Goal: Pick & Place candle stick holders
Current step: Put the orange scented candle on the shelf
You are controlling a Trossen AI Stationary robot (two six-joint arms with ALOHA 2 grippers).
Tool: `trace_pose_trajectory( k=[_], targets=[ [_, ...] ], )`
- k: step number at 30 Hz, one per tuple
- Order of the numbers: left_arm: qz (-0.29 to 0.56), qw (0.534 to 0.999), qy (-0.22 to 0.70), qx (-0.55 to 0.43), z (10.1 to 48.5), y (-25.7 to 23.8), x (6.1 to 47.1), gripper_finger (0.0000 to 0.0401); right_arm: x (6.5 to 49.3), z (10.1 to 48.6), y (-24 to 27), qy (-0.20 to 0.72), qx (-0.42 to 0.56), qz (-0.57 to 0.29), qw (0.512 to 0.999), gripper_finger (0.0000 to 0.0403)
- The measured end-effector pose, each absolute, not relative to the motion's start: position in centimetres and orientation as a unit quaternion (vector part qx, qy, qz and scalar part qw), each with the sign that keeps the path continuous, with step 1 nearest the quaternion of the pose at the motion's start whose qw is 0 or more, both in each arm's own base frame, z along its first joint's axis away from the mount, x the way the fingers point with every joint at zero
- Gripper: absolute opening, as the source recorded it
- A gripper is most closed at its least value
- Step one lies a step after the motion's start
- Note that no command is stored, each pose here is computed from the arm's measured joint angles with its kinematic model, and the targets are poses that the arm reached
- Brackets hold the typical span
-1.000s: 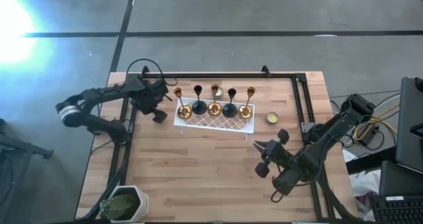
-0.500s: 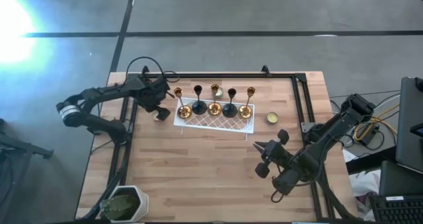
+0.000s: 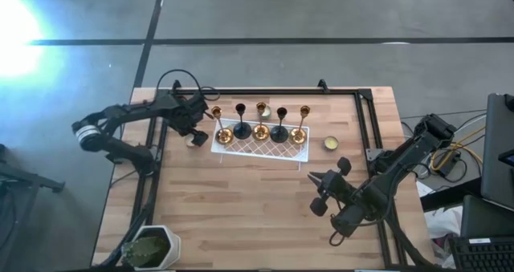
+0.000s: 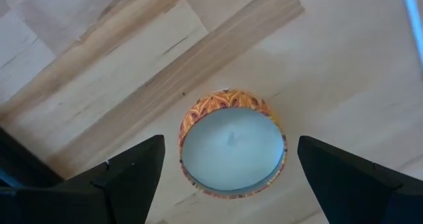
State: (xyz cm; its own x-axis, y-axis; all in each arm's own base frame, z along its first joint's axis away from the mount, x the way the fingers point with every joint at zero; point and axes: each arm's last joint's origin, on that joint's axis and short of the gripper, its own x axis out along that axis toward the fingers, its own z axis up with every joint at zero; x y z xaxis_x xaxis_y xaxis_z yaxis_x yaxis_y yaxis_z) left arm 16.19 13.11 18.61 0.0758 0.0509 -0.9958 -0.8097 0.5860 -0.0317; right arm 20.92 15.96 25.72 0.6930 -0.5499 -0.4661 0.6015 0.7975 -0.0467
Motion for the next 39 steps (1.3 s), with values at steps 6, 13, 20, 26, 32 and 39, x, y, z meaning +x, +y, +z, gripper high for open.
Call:
trace_pose_trajectory(
  k=[6, 13, 20, 26, 32, 39],
  targets=[
    [0.324, 0.649, 0.609, -0.320, 17.7, 13.2, 16.3, 0.0351, 20.9, 25.7, 16.0, 0.236, 0.054, -0.313, 0.918, 0.0043],
    [0.322, 0.636, 0.622, -0.325, 16.0, 13.0, 16.1, 0.0351, 20.9, 25.7, 15.9, 0.237, 0.054, -0.313, 0.918, 0.0043],
    [0.326, 0.641, 0.613, -0.326, 15.0, 13.1, 16.1, 0.0351, 20.9, 25.7, 15.9, 0.237, 0.054, -0.313, 0.918, 0.0043],
    [0.326, 0.648, 0.610, -0.320, 14.8, 13.0, 16.1, 0.0351, 20.9, 25.7, 15.9, 0.237, 0.054, -0.313, 0.918, 0.0043],
    [0.326, 0.649, 0.609, -0.319, 14.7, 13.1, 16.1, 0.0351, 20.9, 25.7, 15.9, 0.237, 0.055, -0.313, 0.918, 0.0043],
    [0.325, 0.652, 0.608, -0.315, 14.7, 13.1, 16.2, 0.0325, 20.9, 25.7, 15.9, 0.237, 0.055, -0.313, 0.918, 0.0043]
  ],
)
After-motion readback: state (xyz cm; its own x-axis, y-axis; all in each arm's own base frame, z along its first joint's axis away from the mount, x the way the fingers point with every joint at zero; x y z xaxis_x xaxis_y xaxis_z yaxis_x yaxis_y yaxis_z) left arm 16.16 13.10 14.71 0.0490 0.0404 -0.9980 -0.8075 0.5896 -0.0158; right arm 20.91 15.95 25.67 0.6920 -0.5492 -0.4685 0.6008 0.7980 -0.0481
